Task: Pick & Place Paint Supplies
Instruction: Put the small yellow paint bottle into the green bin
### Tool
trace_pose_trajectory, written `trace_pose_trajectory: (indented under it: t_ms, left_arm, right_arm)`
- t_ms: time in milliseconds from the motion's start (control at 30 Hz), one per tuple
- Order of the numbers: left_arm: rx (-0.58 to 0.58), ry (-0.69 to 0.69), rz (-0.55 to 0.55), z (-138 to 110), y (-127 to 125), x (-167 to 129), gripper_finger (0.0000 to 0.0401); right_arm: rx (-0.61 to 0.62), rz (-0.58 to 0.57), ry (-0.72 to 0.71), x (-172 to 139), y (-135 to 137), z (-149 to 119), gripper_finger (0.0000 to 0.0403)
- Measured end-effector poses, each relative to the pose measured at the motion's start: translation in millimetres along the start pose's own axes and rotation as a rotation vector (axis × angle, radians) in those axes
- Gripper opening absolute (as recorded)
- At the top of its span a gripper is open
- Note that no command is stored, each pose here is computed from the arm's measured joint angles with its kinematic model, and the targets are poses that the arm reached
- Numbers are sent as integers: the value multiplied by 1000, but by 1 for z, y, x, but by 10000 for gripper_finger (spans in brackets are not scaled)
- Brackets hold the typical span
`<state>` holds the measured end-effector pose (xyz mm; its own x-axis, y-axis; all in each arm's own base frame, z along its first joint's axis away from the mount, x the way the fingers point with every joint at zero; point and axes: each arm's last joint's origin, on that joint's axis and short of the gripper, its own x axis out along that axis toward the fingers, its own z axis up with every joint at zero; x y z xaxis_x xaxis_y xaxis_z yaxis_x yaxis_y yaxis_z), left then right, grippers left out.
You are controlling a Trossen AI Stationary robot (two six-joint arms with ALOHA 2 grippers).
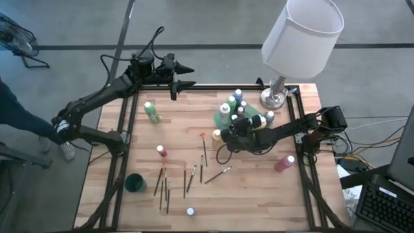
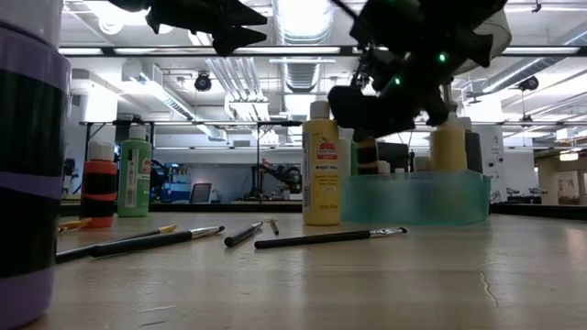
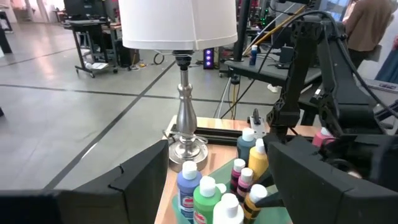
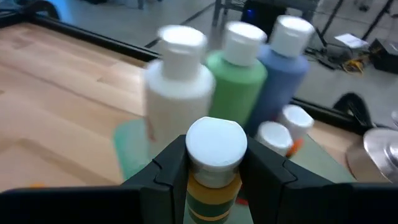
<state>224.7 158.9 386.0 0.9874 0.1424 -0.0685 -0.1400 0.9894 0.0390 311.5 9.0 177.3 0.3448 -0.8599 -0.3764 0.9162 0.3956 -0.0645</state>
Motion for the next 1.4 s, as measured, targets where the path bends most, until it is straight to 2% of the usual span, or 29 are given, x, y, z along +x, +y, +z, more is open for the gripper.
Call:
trace_pose_trajectory:
  t_ms: [133, 333, 467, 533, 667, 867, 1033, 1400]
  left_arm:
    - [1, 0, 0, 0, 0, 0, 278]
    - [1, -1, -1, 0, 0, 0, 278]
    - [1, 0, 0, 0, 0, 0, 278]
    - [1, 0, -1, 0, 0, 0, 278]
    - [-2, 0, -1, 0, 0, 0, 278]
    - [-3, 1, -2, 0, 0, 0, 278]
    - [-3, 1, -2, 0, 0, 0, 278]
    - [-2, 1, -2, 0, 0, 0, 278]
  right_arm:
    - [-33, 15, -10, -6, 5, 18, 109]
    - [-76, -28, 40, -16, -1, 31, 109]
    - [28, -39, 46, -26, -2, 53, 109]
    - [113, -20, 30, -30, 3, 70, 109]
    - [192, -27, -23, -32, 18, 88, 109]
    - [248, -117, -31, -24, 31, 81, 109]
    - [292, -183, -32, -31, 36, 66, 109]
    - [264, -250, -15, -14, 55, 23, 109]
